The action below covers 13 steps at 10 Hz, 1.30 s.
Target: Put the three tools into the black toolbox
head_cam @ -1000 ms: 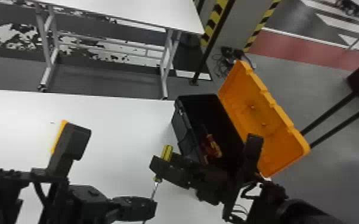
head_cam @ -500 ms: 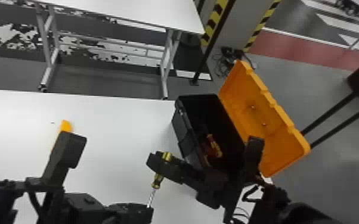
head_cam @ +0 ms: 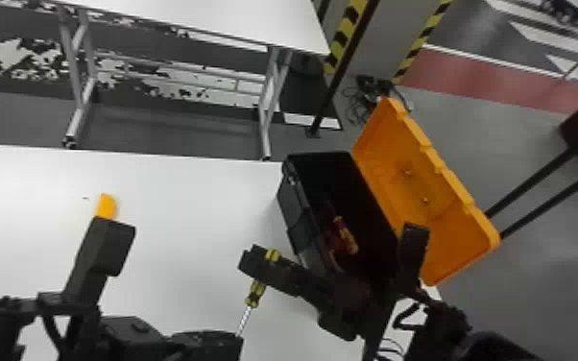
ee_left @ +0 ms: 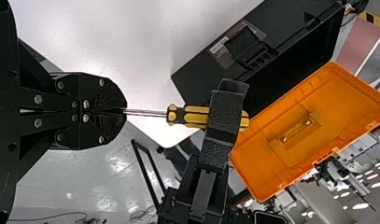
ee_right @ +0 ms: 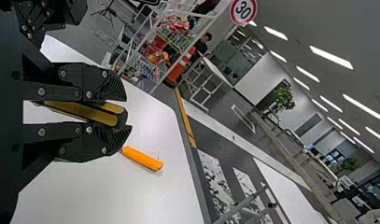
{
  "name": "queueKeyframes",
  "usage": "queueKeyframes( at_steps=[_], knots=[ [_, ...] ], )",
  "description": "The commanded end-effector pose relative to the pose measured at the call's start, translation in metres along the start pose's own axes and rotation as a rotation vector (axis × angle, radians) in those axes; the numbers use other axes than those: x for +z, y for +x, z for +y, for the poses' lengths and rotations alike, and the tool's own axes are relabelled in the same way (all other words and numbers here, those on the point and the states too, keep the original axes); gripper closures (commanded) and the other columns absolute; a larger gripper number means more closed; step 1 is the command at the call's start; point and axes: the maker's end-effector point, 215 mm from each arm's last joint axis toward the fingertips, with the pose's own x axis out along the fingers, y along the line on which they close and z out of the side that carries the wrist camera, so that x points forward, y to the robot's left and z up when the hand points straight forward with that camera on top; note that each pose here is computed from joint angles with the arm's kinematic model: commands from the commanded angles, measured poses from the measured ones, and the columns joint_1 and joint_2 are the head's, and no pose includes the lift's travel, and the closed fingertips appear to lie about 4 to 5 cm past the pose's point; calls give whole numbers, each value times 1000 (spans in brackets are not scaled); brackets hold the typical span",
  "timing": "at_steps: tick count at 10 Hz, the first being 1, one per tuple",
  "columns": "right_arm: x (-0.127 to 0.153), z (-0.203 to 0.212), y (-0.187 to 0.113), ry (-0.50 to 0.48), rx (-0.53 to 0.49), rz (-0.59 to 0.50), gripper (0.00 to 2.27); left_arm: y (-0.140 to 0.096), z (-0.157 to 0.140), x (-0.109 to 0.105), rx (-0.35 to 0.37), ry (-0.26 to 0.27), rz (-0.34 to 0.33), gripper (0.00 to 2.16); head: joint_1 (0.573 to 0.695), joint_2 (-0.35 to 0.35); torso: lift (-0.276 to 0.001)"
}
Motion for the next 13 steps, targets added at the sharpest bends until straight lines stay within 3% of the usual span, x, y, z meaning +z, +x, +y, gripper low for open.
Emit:
queueKeyframes(
  at_steps=[1,3,6,9,13],
  knots=[
    [0,-1,-3,4,-3,-4,2243,0,0,-6,1,-14,6,1666,695,-350,-51],
    [0,-5,-7,10,-14,-5,2243,-1,0,-9,-4,-24,4,-2,695,-350,-51],
    [31,-18,-32,-30,-77,-36,2243,-8,9,-27,9,-84,2,29,695,-350,-51],
    [91,-15,-68,-158,-153,-104,2243,-19,27,-51,63,-147,8,29,695,-350,-51],
    [169,-9,-100,-318,-257,-226,2243,-24,61,-86,195,-195,64,29,695,-350,-51]
  ],
)
